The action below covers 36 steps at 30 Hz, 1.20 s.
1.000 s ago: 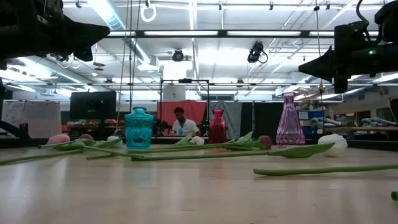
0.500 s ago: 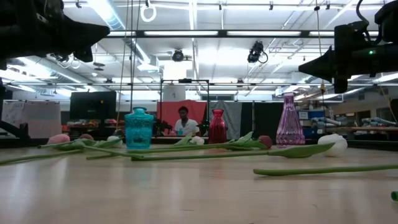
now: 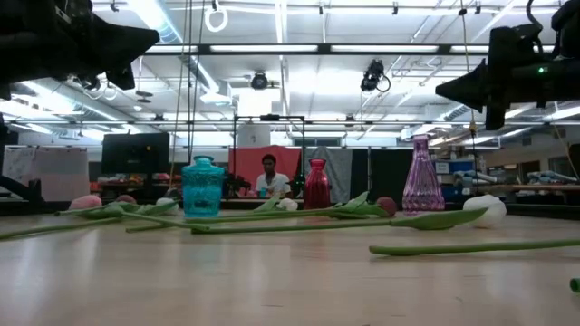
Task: Sort flowers into vase by color
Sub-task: Put the right white tulip into the pink vase
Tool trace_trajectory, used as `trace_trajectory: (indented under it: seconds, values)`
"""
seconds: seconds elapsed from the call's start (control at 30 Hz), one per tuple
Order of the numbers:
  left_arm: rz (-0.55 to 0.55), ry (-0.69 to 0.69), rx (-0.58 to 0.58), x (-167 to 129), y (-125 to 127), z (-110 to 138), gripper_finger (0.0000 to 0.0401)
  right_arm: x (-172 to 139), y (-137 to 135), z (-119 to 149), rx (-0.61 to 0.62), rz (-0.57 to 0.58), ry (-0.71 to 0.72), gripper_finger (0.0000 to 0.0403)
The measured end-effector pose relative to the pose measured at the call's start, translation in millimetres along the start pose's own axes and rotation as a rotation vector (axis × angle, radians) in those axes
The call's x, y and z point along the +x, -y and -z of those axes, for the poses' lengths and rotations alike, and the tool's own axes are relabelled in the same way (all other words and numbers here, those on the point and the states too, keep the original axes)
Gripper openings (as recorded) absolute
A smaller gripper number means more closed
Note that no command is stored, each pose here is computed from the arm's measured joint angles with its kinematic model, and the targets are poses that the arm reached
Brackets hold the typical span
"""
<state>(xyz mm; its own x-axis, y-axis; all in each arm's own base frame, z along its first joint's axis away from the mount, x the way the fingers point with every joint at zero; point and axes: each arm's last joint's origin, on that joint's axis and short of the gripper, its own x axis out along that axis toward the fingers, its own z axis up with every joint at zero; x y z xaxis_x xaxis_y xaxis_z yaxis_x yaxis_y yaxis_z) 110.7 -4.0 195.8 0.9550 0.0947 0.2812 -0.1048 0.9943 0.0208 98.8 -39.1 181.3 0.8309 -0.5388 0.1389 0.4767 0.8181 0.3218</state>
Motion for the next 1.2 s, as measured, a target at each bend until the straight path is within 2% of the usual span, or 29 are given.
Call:
trace_trajectory:
  seconds: [0.17,0.3,0.47,0.6,0.77,0.97,1.2]
  values:
    - [-0.005,0.028,-0.041,0,0,-3,0.0007,0,-2,-5,0.016,-0.017,0.055,0.0023]
    - [-0.117,0.050,-0.110,0,-4,-5,0.0007,0,-2,-8,0.023,-0.024,0.080,0.0023]
    - [-0.278,-0.058,-0.158,11,-8,-13,0.0007,0,-3,-7,0.016,-0.060,0.067,0.0023]
    - [-0.330,-0.187,-0.133,31,-11,-25,0.0007,2,-5,-6,0.009,-0.102,0.026,0.0023]
    - [-0.341,-0.260,-0.080,58,-11,-35,0.0007,8,-8,-7,-0.003,-0.096,-0.025,0.0023]
    - [-0.339,-0.344,-0.062,82,-8,-30,0.0007,21,-16,-13,-0.058,-0.085,-0.086,0.0024]
    - [-0.301,-0.412,-0.157,104,-3,-23,0.0008,38,-32,-25,-0.179,-0.142,-0.136,0.0064]
